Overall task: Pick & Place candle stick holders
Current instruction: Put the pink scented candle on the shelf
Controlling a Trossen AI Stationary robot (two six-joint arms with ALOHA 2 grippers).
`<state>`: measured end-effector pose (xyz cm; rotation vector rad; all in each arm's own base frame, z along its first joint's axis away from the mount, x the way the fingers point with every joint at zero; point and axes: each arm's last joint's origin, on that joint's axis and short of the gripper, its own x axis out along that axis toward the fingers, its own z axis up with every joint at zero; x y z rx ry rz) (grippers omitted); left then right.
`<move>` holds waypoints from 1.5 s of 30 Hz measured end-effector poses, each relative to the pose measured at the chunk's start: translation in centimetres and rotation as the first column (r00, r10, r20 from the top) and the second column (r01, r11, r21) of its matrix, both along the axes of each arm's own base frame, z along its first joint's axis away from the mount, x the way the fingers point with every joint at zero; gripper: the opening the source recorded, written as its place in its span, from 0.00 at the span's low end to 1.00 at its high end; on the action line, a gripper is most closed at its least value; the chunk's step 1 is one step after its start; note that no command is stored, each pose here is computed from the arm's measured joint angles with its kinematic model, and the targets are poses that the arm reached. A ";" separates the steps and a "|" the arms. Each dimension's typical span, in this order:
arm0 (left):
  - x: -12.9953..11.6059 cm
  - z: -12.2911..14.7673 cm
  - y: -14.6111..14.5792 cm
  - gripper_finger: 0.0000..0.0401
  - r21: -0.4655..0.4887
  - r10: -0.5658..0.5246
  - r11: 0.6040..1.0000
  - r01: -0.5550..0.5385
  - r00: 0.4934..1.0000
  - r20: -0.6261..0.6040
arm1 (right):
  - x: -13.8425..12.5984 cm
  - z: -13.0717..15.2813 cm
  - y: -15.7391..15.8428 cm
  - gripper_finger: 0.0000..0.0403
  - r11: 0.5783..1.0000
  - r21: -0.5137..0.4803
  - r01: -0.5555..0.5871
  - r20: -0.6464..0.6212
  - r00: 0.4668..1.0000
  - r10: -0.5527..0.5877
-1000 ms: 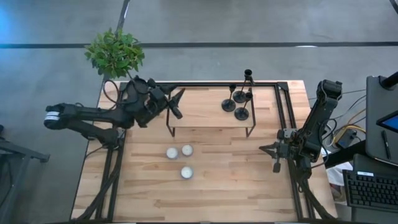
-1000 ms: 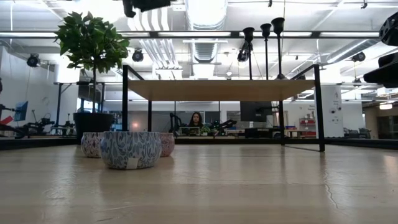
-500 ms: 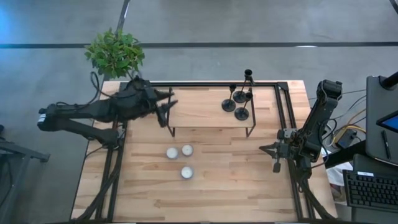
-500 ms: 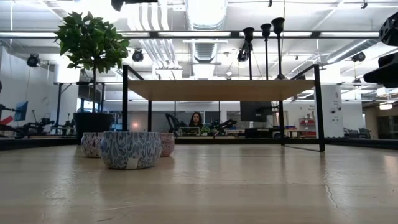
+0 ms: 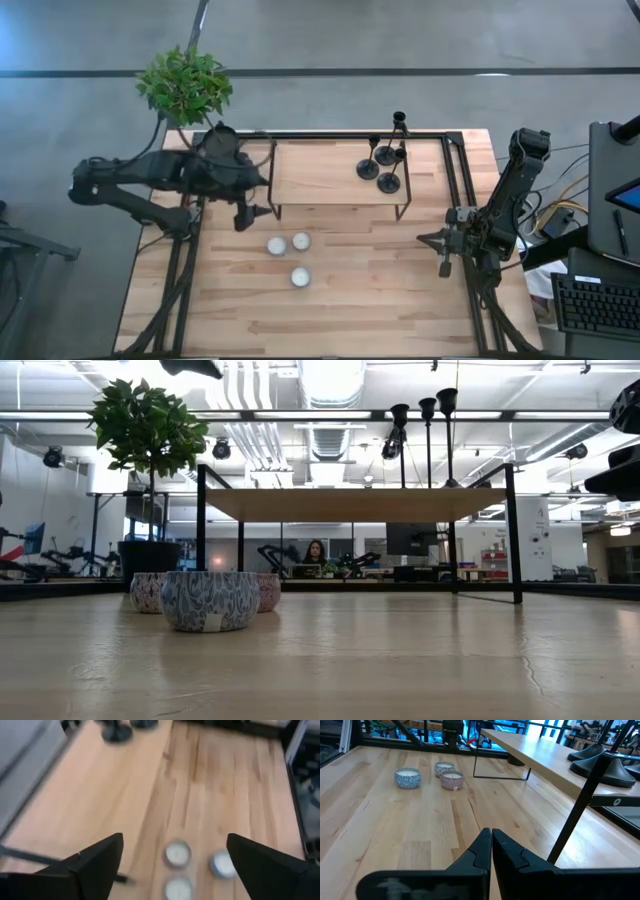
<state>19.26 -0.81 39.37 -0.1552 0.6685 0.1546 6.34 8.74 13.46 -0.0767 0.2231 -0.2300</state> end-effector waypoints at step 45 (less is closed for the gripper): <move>11.9 -11.9 -7.5 0.92 -0.264 0.475 0.797 -0.543 0.834 -0.281 | 0.0 0.0 0.0 0.02 1.000 0.001 0.000 0.000 1.000 0.000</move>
